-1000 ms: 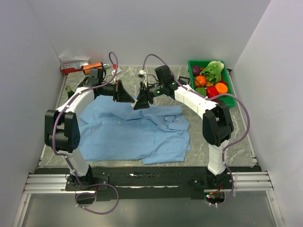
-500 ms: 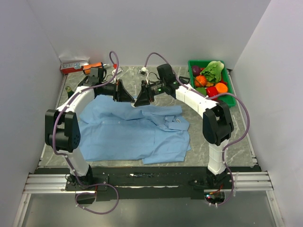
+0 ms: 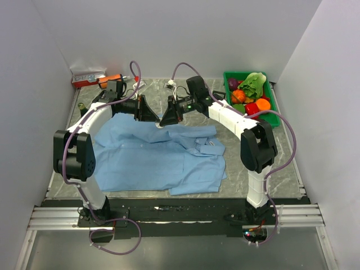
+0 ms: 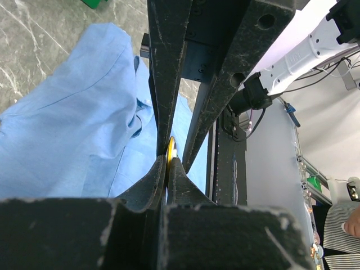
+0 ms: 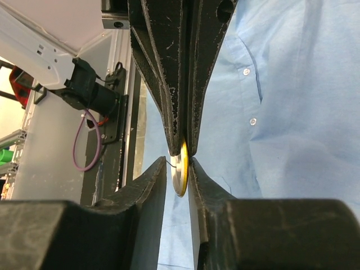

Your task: Remove the brooch from the garment

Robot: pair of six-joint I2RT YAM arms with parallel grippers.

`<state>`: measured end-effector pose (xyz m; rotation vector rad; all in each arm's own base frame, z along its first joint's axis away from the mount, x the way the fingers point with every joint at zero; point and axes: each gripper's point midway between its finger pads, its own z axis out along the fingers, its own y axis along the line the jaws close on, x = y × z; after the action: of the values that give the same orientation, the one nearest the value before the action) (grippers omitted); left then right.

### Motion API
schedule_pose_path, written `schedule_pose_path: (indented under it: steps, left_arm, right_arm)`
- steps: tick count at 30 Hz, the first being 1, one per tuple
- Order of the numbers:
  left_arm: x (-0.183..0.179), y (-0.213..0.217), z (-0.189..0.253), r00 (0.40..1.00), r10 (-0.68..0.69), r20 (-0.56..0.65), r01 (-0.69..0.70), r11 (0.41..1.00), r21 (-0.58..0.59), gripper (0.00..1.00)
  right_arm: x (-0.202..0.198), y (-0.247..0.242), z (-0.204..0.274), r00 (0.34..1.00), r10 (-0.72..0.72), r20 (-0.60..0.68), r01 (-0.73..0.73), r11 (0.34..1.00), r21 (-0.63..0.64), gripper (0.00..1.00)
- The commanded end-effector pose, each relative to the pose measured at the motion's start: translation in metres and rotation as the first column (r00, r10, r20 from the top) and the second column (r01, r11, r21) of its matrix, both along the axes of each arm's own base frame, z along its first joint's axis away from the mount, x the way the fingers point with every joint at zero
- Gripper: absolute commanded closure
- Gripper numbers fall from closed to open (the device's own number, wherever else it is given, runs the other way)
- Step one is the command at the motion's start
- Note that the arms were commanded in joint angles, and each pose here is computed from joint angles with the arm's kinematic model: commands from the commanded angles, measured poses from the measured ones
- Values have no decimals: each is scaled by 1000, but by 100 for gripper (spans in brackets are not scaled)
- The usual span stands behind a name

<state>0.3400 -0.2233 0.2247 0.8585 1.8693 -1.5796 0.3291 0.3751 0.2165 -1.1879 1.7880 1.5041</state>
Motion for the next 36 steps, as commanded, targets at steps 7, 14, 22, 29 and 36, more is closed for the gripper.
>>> schedule_pose_path:
  steps: [7, 14, 22, 29, 36]
  left_arm:
    - [5, -3, 15, 998, -16, 67, 17, 1000, -24, 99]
    - [4, -4, 13, 999, -13, 29, 14, 999, -40, 99]
    - [0, -6, 8, 1000, -4, -11, 4, 1000, -26, 99]
    - [-2, -11, 3, 1000, -6, -14, 6, 1000, -10, 99]
    - [2, -12, 4, 1000, 3, -3, -3, 1000, -3, 99]
  right_arm:
    - [5, 4, 14, 998, 4, 70, -6, 1000, 27, 76]
    - [10, 7, 17, 996, -32, 78, 31, 999, 15, 84]
    - [14, 14, 35, 997, -74, -4, 74, 996, 56, 87]
    - [26, 15, 49, 985, -139, -103, 148, 985, 89, 85]
    - [33, 13, 49, 979, -160, -123, 173, 979, 104, 84]
